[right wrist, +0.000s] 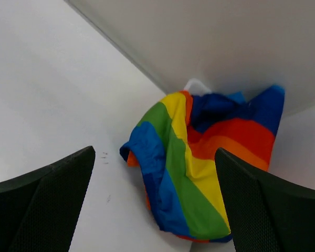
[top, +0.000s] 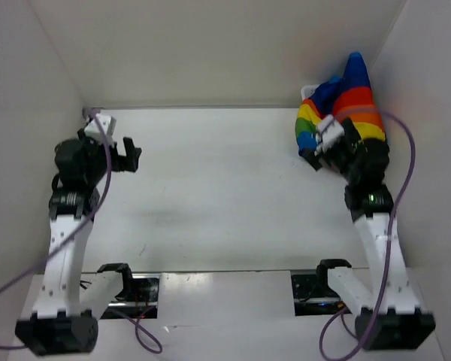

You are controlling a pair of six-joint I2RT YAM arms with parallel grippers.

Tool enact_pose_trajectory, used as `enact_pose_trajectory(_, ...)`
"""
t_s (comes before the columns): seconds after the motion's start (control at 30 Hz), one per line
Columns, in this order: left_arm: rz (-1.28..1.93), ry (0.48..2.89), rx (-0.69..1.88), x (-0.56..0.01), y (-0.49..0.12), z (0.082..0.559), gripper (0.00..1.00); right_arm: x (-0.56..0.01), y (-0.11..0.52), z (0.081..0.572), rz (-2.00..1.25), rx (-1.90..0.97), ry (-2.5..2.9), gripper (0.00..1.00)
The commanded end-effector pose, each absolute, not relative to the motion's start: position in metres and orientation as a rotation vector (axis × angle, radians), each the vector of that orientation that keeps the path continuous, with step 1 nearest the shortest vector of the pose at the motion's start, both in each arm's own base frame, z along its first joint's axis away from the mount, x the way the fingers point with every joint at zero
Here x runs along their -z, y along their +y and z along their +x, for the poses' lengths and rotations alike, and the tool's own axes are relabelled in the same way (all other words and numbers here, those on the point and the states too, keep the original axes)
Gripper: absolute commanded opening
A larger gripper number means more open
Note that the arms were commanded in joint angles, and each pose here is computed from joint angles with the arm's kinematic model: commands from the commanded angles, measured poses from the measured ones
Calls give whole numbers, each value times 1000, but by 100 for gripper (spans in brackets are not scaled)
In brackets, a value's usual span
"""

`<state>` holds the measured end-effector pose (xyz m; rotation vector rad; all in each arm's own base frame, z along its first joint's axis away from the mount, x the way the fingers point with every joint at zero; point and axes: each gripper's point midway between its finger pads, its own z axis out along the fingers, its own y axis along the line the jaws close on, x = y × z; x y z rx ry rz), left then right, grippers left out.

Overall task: Fold and stack the shorts
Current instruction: Grab the shorts from the pile

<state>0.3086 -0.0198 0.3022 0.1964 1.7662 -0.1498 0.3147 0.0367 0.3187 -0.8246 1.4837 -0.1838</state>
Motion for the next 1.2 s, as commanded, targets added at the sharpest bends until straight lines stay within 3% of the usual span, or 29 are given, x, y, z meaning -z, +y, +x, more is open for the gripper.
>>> enact_pose_trajectory(0.0, 58, 2161, 60, -234, 11, 343, 100, -282, 13, 374, -472, 202, 1909, 99)
enact_pose_trajectory(0.03, 55, 2234, 61, -224, 11, 346, 100, -258, 14, 392, -454, 224, 1992, 99)
enact_pose_trajectory(0.13, 59, 2352, 71, -205, 10, 375, 100, -265, 20, 421, -347, 212, 1976, 99)
enact_pose_trajectory(0.27, 111, 2367, 181, -193, -8, 396, 100, -244, 5, 457, -250, 210, 1993, 99)
enact_pose_trajectory(0.53, 141, 2401, 283, -173, -19, 434, 100, -194, -17, 499, -204, 320, 2056, 99)
enact_pose_trajectory(0.73, 149, 2425, 292, -163, -23, 435, 100, -157, -16, 506, -221, 321, 2129, 98)
enact_pose_trajectory(0.8, 147, 2434, 294, -159, -23, 433, 100, -148, -16, 504, -225, 321, 2149, 89)
enact_pose_trajectory(0.93, 142, 2445, 283, -156, -21, 432, 100, -147, -22, 503, -205, 359, 2149, 57)
enact_pose_trajectory(1.17, 142, 2445, 283, -156, -21, 426, 100, -176, -38, 510, -106, 427, 2069, 19)
